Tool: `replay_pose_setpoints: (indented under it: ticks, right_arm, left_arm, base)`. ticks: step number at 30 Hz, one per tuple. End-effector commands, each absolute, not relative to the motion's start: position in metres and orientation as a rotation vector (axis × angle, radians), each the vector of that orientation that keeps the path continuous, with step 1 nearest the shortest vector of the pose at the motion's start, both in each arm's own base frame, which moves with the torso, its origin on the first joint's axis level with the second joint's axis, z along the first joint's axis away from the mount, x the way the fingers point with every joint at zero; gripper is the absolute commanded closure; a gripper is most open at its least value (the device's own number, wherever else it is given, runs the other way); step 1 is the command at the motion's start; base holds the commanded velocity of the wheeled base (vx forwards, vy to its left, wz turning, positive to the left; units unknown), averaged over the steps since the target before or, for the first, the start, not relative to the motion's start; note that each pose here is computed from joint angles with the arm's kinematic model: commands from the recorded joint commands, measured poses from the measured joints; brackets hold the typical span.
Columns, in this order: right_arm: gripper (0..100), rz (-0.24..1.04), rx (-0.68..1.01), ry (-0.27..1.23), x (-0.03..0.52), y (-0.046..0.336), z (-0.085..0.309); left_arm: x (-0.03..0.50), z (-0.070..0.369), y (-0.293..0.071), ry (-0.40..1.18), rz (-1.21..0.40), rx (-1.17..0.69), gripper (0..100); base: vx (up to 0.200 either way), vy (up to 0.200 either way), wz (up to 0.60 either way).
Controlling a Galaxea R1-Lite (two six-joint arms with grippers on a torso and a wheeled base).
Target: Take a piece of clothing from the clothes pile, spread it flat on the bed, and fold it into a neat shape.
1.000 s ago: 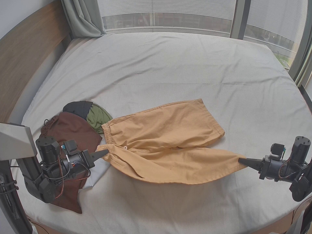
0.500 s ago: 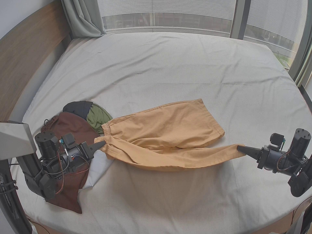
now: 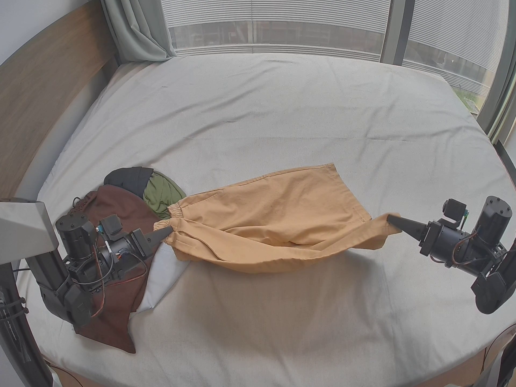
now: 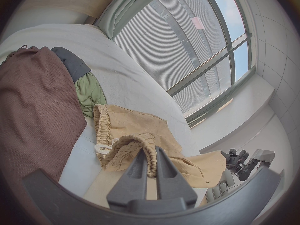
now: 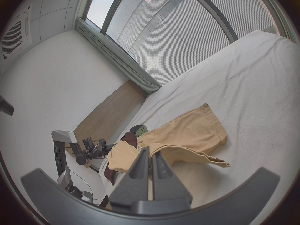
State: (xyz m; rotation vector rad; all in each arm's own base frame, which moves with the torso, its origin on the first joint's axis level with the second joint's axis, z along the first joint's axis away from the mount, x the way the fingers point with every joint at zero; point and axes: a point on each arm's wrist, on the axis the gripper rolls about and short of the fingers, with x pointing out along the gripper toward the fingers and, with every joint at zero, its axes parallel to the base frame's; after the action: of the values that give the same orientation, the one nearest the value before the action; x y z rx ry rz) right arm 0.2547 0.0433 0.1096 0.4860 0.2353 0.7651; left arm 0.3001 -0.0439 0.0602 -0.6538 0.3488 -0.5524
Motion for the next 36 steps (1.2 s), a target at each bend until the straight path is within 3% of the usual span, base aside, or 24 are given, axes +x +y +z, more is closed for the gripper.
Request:
replay_pose_setpoints:
  ticks: [1, 36]
  right_arm:
    - [100, 0.763, 0.489, 0.208, 0.265, 0.042, 0.114]
    - [100, 0.768, 0.537, 0.137, 0.352, 0.045, 0.139]
  left_arm:
    - [0.301, 0.061, -0.044, 0.346, -0.553, -0.662, 100]
    - [0.313, 0.066, -0.047, 0.316, -0.508, -0.755, 100]
  base:
    - [0.000, 0.000, 0.00]
    - [0.000, 0.000, 0.00]
